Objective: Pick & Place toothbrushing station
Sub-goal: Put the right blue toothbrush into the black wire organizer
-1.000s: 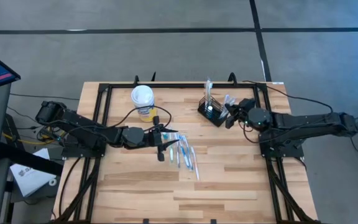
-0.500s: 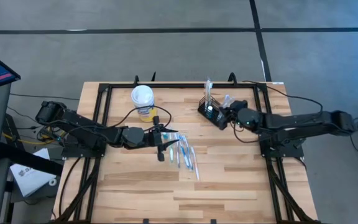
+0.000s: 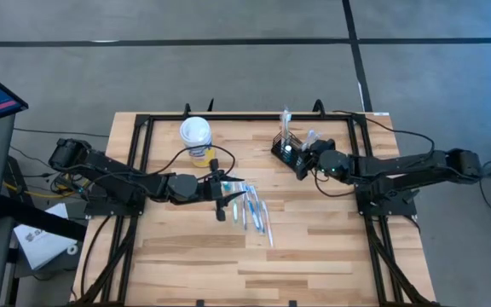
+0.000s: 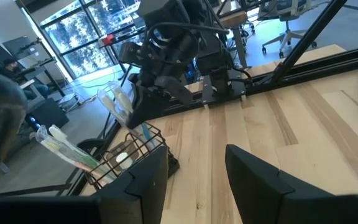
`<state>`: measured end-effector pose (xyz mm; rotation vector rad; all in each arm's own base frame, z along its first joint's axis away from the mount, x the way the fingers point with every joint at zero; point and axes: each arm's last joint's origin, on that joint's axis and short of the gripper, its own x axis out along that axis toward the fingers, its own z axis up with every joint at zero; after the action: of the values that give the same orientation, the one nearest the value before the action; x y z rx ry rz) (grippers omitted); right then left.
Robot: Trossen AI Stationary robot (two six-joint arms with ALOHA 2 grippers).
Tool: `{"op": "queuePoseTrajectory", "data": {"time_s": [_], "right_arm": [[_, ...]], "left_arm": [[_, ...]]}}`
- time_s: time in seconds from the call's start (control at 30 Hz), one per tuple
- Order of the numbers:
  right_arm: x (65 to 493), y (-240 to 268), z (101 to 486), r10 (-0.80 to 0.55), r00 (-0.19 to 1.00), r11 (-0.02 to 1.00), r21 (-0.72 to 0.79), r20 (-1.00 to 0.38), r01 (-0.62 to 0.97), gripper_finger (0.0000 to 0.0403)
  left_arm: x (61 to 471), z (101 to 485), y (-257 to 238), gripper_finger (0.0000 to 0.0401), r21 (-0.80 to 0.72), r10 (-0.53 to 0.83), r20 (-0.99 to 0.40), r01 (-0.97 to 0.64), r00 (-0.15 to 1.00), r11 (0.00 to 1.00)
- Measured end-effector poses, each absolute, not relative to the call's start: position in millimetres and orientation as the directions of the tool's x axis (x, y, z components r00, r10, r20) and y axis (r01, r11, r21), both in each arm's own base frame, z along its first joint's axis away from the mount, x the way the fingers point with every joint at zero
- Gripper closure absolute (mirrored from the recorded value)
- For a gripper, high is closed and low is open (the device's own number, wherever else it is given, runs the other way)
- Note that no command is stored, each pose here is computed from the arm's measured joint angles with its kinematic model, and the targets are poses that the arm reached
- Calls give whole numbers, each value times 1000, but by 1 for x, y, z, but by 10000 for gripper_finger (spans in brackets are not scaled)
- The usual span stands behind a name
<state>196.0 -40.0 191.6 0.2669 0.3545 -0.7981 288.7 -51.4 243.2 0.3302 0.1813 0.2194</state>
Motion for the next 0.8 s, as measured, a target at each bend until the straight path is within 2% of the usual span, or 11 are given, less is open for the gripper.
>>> {"op": "queuePoseTrajectory", "data": {"time_s": [0.57,0.8], "right_arm": [[187,-35,199,-634,660,683,108,-403,722,360],[186,-35,198,-633,654,680,106,-414,726,341]], "left_arm": [[289,243,-51,247,341,242,-145,-182,959,922],[289,243,-51,247,342,243,-146,-181,959,922]]}}
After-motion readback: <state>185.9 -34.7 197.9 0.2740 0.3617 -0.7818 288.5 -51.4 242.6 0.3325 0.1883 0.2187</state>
